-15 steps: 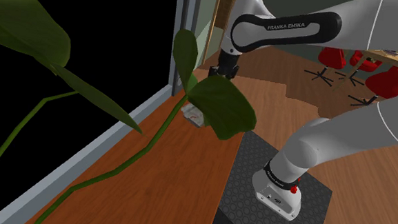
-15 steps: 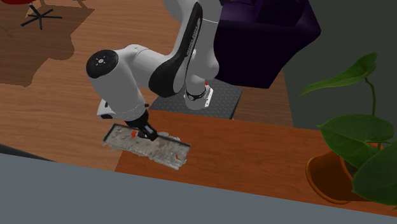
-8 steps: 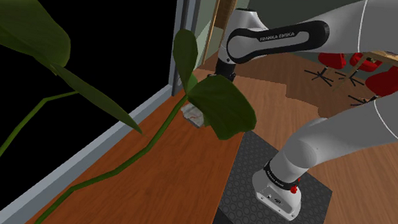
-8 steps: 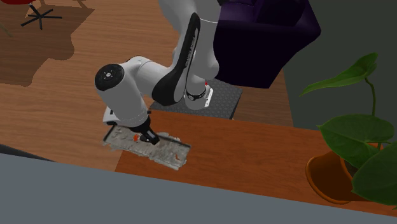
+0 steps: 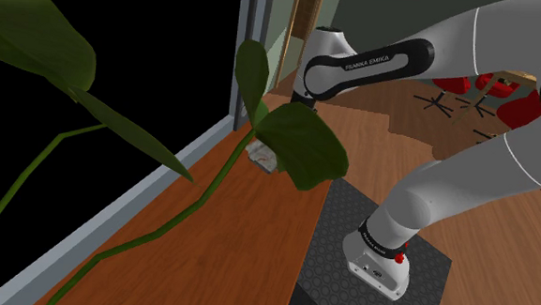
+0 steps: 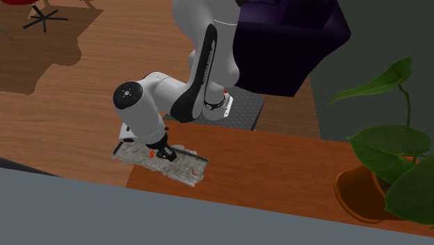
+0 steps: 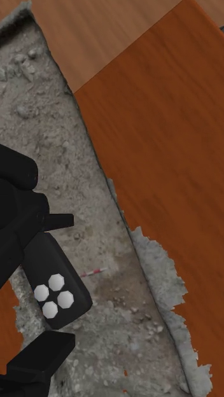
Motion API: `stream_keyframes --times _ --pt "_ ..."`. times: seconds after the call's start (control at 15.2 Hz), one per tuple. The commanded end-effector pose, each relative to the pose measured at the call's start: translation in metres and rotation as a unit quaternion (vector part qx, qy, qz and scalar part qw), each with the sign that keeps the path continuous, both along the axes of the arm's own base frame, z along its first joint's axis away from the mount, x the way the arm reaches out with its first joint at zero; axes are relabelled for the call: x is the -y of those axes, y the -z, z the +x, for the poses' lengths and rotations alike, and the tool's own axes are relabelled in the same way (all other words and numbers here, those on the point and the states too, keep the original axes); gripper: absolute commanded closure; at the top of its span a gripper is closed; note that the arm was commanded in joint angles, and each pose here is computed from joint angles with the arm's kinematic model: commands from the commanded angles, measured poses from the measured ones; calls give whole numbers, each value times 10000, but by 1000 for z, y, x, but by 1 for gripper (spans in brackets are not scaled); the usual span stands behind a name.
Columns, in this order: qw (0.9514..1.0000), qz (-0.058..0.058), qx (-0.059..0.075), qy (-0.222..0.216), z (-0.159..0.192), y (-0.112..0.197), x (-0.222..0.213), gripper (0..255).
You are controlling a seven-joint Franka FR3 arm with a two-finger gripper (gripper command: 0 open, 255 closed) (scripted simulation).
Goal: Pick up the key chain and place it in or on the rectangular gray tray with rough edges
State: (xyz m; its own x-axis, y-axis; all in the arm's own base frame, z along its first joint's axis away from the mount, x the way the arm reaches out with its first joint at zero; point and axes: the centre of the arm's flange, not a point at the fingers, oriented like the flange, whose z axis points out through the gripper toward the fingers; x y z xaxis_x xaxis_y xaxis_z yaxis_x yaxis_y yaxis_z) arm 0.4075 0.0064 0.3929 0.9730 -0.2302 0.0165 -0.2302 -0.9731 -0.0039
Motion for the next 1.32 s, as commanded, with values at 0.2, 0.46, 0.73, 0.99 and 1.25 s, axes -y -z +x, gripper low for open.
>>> stream_keyframes --times 0.2,0.46,0.73,0.99,1.25 --pt "10000 0 2 0 0 1 0 255" --pt "10000 0 2 0 0 1 0 0" --pt "10000 0 2 0 0 1 0 0" --pt "10000 0 2 0 -1 -49 0 0" --pt "10000 0 2 0 -1 -49 0 0"
